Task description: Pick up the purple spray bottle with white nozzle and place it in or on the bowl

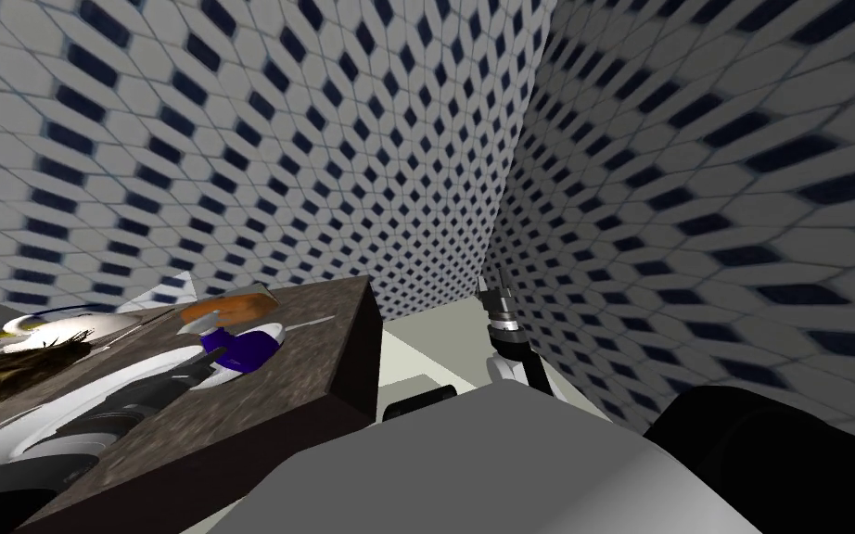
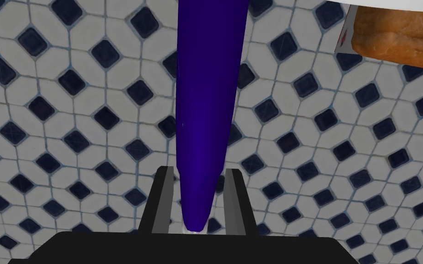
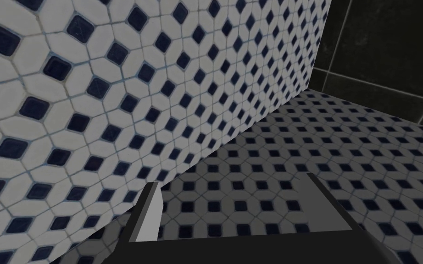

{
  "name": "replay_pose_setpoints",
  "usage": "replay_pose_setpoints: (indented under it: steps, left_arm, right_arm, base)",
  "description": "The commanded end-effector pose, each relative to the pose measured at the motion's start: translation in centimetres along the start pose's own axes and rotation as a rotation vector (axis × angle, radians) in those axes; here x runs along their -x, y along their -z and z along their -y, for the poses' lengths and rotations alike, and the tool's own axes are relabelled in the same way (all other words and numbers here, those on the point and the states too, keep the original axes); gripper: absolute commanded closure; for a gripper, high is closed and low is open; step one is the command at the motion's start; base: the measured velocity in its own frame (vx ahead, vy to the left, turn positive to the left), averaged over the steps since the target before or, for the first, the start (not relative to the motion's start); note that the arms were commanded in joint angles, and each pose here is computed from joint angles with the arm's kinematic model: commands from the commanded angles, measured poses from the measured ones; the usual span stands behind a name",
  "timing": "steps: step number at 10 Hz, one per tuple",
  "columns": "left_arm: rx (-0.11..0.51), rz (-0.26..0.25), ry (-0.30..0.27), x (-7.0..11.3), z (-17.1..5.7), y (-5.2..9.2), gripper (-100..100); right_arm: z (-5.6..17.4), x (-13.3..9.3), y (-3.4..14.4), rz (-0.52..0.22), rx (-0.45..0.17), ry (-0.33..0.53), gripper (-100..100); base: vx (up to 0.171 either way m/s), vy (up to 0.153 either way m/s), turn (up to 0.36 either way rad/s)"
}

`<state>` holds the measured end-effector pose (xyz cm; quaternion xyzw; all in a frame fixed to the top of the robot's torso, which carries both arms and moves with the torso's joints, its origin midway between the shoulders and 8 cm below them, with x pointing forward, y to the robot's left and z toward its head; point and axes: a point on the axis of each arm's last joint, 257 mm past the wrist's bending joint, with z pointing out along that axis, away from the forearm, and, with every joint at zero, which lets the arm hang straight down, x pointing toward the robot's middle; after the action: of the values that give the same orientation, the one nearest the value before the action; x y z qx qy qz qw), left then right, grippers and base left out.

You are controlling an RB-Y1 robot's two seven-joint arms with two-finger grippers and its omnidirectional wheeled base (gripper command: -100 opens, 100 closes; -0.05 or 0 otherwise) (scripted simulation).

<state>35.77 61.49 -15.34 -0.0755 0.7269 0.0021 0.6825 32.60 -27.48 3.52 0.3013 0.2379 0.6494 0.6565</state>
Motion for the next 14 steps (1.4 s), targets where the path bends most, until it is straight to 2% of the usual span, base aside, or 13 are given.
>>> replay_pose_setpoints:
  steps: [1,3,4,6,9,10,11,14]
  left_arm:
    - [0.058,0.019,-0.01,1.3,-2.4,-0.3,100]
    - [0.098,0.03,-0.019,1.9,-4.1,-0.2,100]
    - [0.138,0.041,-0.028,2.5,-5.8,-0.1,100]
    - [0.158,0.046,-0.032,2.8,-6.6,0.0,100]
    - [0.242,0.063,-0.05,3.9,-10.0,0.6,100]
    - [0.225,0.06,-0.045,3.7,-9.5,0.3,100]
    - [0.227,0.062,-0.046,3.8,-9.7,0.2,-100]
    - [0.227,0.062,-0.046,3.8,-9.7,0.2,-100]
  right_arm:
    - [0.0,0.0,0.0,0.0,0.0,0.0,0]
    - [0.0,0.0,0.0,0.0,0.0,0.0,0]
    - [0.0,0.0,0.0,0.0,0.0,0.0,0]
    - [0.0,0.0,0.0,0.0,0.0,0.0,0]
    - [0.0,0.0,0.0,0.0,0.0,0.0,0]
    - [0.0,0.0,0.0,0.0,0.0,0.0,0]
    - [0.0,0.0,0.0,0.0,0.0,0.0,0]
    - [0.0,0.0,0.0,0.0,0.0,0.0,0]
  base:
    - [-0.105,0.159,-0.404]
    - [-0.097,0.134,-0.211]
    - [-0.071,0.124,-0.323]
    - [-0.062,0.087,-0.161]
    - [-0.113,0.124,-0.308]
    - [-0.057,0.078,-0.085]
    - [-0.008,0.015,0.008]
    - [-0.001,0.002,-0.001]
